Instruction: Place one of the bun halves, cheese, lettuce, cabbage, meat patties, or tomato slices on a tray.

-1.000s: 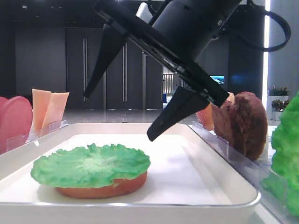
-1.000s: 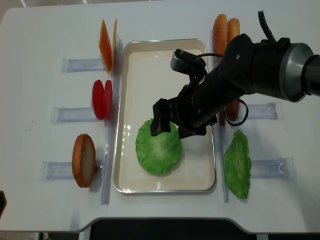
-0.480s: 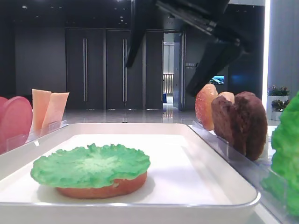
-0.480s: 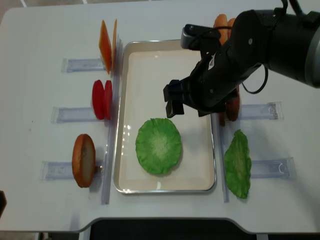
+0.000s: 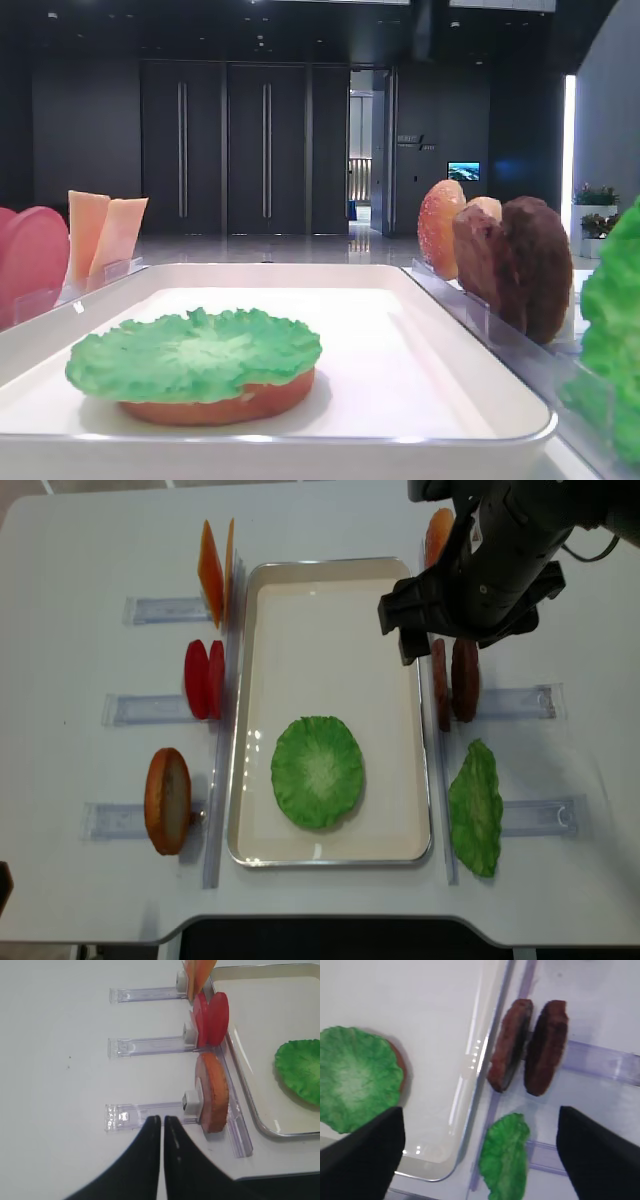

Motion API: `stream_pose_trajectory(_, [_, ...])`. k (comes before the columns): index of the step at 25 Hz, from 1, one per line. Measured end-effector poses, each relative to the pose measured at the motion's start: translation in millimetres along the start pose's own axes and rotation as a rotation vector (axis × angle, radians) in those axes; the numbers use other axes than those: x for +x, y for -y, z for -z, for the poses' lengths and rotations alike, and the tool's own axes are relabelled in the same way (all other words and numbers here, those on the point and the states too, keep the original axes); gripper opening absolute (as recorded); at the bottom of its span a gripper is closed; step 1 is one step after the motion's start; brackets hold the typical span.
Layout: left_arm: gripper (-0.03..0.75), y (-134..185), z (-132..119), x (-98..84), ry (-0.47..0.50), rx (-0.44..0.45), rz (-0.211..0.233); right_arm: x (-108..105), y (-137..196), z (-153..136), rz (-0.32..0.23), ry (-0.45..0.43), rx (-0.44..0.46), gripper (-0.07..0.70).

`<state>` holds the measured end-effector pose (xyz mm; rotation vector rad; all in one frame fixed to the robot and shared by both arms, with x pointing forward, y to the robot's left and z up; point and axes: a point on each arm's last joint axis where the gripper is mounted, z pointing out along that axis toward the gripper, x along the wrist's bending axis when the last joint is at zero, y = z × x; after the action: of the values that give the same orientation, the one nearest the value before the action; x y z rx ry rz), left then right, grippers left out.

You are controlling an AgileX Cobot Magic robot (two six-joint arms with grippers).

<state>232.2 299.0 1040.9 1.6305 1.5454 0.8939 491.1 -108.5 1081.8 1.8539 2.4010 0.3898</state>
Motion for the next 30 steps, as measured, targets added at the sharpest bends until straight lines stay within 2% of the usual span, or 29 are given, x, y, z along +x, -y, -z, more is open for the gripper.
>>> stream_pose_trajectory(4, [0.013, 0, 0, 0.0, 0.000, 0.000, 0.000, -8, -1, 4, 0.014, 0.072, -0.004, 0.584])
stream_pose_trajectory(9, [0.013, 0, 0, 0.0, 0.000, 0.000, 0.000, -30, -8, 7, -0.029, 0.091, -0.011, 0.584])
stream_pose_trajectory(13, [0.013, 0, 0, 0.0, 0.000, 0.000, 0.000, -68, -17, 10, -0.078, 0.135, -0.020, 0.584])
stream_pose_trajectory(17, [0.013, 0, 0, 0.0, 0.000, 0.000, 0.000, -117, -22, 13, -0.157, 0.178, -0.020, 0.584])
stream_pose_trajectory(23, [0.013, 0, 0, 0.0, 0.000, 0.000, 0.000, -188, -16, 21, -0.300, 0.235, -0.015, 0.584])
stream_pose_trajectory(25, [0.013, 0, 0, 0.0, 0.000, 0.000, 0.000, -207, -11, 24, -0.367, 0.235, -0.017, 0.584])
stream_pose_trajectory(27, [0.013, 0, 0, 0.0, 0.000, 0.000, 0.000, -219, -7, 26, -0.409, 0.204, -0.019, 0.584])
stream_pose_trajectory(30, [0.013, 0, 0, 0.0, 0.000, 0.000, 0.000, -221, -6, 26, -0.398, 0.172, -0.017, 0.584])
